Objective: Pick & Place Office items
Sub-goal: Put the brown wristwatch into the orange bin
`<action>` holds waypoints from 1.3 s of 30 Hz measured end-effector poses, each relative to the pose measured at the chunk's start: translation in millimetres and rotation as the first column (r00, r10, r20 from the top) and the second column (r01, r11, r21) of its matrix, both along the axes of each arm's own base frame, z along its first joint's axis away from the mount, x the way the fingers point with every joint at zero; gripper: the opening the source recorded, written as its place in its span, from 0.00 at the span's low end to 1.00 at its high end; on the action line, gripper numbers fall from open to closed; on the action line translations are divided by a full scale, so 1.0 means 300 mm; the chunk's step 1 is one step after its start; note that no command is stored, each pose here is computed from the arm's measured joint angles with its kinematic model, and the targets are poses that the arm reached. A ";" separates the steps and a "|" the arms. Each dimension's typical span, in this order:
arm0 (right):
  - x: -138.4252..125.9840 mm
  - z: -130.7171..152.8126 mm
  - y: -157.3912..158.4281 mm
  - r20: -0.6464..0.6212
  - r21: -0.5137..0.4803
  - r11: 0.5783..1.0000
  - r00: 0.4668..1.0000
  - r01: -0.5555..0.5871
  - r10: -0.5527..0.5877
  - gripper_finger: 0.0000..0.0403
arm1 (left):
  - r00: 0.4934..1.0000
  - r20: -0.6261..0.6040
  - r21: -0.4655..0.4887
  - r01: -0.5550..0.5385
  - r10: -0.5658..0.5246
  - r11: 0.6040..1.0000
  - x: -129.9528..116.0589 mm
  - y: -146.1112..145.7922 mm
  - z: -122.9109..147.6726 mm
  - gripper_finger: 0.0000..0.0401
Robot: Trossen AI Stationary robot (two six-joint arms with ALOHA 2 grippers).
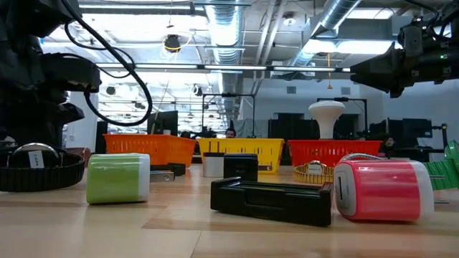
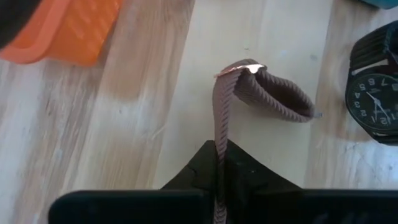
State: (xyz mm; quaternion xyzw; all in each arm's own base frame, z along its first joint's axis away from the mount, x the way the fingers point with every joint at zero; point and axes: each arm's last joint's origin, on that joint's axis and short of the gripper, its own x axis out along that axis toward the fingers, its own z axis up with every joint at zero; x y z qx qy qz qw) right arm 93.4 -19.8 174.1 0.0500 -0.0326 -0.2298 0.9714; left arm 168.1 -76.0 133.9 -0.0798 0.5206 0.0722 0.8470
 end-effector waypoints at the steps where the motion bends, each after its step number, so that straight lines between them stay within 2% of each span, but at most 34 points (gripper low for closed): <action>1: 0.000 0.000 0.000 0.000 0.000 1.000 1.000 0.000 0.000 0.45 | 1.000 0.002 -0.001 0.005 -0.005 1.000 -0.001 -0.003 0.001 0.01; 5: 0.000 0.000 0.000 0.000 0.000 1.000 1.000 0.000 0.000 0.45 | 0.999 0.029 -0.014 0.030 -0.030 0.999 -0.003 -0.019 0.022 0.01; 11: 0.000 0.000 0.000 0.000 0.000 1.000 1.000 0.000 0.000 0.45 | 0.985 0.156 0.008 0.072 -0.072 0.997 0.024 -0.039 0.114 0.00; 18: 0.000 0.000 0.000 0.000 0.000 1.000 1.000 0.000 0.000 0.45 | 0.952 0.266 0.129 0.120 -0.151 0.984 0.042 -0.036 0.202 0.00; 24: 0.000 0.000 0.000 0.000 0.000 1.000 1.000 0.000 0.000 0.45 | 0.927 0.343 0.316 0.039 -0.152 0.948 0.070 0.003 0.262 0.01; 28: 0.000 0.000 0.000 0.000 0.000 1.000 1.000 0.000 0.000 0.45 | 0.910 0.369 0.405 0.023 -0.186 0.914 0.103 0.043 0.284 0.01; 34: 0.000 0.000 0.000 0.000 0.000 1.000 1.000 0.000 0.000 0.45 | 0.896 0.422 0.459 -0.082 -0.136 0.885 0.148 0.138 0.311 0.01; 39: 0.000 0.000 0.000 0.000 0.000 1.000 1.000 0.000 0.000 0.45 | 0.905 0.423 0.434 -0.165 -0.039 0.886 0.168 0.230 0.305 0.01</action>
